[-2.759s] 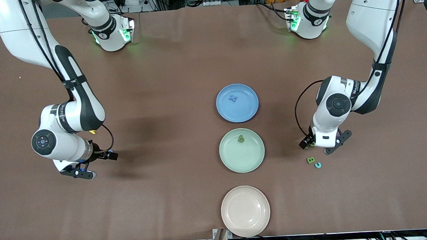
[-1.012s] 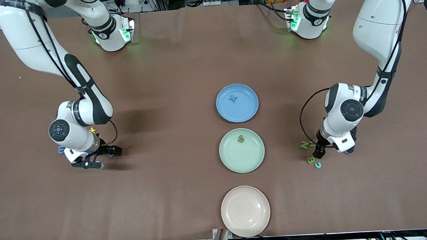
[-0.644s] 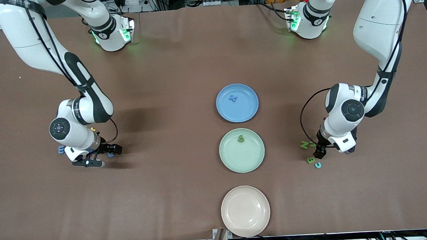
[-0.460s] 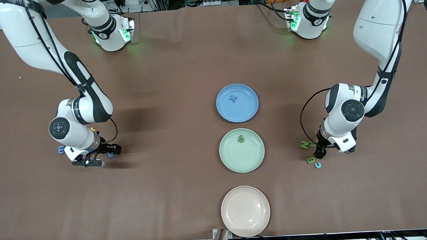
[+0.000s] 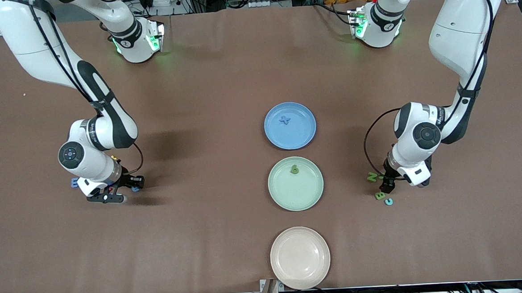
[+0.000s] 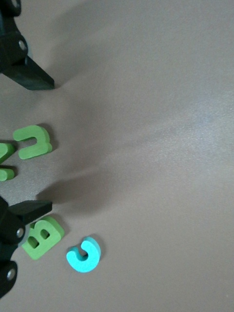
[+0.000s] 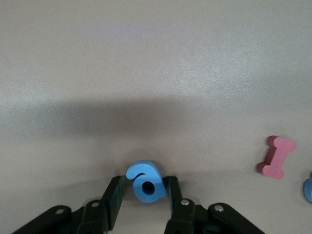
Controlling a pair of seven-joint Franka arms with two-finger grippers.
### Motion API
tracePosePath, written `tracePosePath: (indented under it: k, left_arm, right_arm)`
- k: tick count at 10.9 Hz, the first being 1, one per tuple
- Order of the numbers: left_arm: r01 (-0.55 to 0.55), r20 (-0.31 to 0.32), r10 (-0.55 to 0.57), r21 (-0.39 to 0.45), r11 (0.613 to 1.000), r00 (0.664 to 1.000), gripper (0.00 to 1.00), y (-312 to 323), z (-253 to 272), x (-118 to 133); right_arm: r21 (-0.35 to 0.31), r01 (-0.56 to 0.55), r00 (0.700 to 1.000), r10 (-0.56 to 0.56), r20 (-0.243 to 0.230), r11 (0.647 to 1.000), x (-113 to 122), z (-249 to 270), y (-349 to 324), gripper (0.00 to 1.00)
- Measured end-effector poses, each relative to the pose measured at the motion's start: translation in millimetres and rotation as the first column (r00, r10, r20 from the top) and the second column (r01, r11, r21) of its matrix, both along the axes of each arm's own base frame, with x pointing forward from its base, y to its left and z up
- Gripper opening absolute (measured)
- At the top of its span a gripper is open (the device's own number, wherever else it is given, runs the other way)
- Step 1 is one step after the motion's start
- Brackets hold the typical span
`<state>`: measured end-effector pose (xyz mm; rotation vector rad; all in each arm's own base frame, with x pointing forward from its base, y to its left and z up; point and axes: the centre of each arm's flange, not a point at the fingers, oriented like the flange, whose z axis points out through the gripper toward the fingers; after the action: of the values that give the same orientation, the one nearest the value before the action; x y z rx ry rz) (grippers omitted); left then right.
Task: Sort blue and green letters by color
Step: 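Close the right gripper on the a while the left gripper grasps the u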
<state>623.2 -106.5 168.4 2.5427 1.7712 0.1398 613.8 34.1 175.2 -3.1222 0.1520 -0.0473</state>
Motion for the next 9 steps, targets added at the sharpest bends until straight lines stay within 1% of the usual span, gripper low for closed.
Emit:
tracePosePath:
  k: [1,2,3,4,5,6,8,9]
  left_arm:
    - [0.000,0.001,0.000,-0.001,1.000,1.000,1.00,-0.5,-0.6,0.0]
    - [0.000,0.002,0.000,-0.001,1.000,1.000,1.00,-0.5,-0.6,0.1]
    - [0.000,0.003,0.000,-0.001,1.000,1.000,1.00,-0.5,-0.6,0.1]
    - [0.000,0.004,0.000,-0.002,1.000,1.000,1.00,-0.5,-0.6,0.2]
    - [-0.016,0.011,0.016,-0.006,1.000,1.000,0.93,-0.7,0.2,1.0]
    - [-0.042,0.017,0.042,-0.011,0.999,0.999,0.81,-1.0,1.0,1.6]
    - [-0.112,0.039,0.113,-0.029,0.993,0.993,0.52,-2.4,5.0,5.2]
    - [-0.127,0.044,0.128,-0.033,0.991,0.991,0.39,-2.4,6.8,6.9]
  right_arm:
    - [0.000,-0.001,1.000,0.001,0.000,1.000,-0.1,0.0,0.4,0.41]
    - [0.000,-0.001,1.000,0.001,0.000,1.000,-0.1,0.2,0.6,0.41]
    - [0.000,-0.001,1.000,0.001,0.001,1.000,0.1,0.6,0.5,0.34]
    - [0.000,-0.001,1.000,0.001,0.001,1.000,0.0,0.6,0.8,0.33]
    - [0.000,-0.001,1.000,0.001,0.002,1.000,0.1,1.0,0.8,0.29]
    - [0.001,-0.001,1.000,0.001,0.002,1.000,0.2,1.0,1.0,0.29]
    - [0.001,-0.005,1.000,0.005,0.008,1.000,0.2,1.1,3.1,0.29]
    - [0.002,-0.010,1.000,0.010,0.010,1.000,0.3,1.3,6.2,0.29]
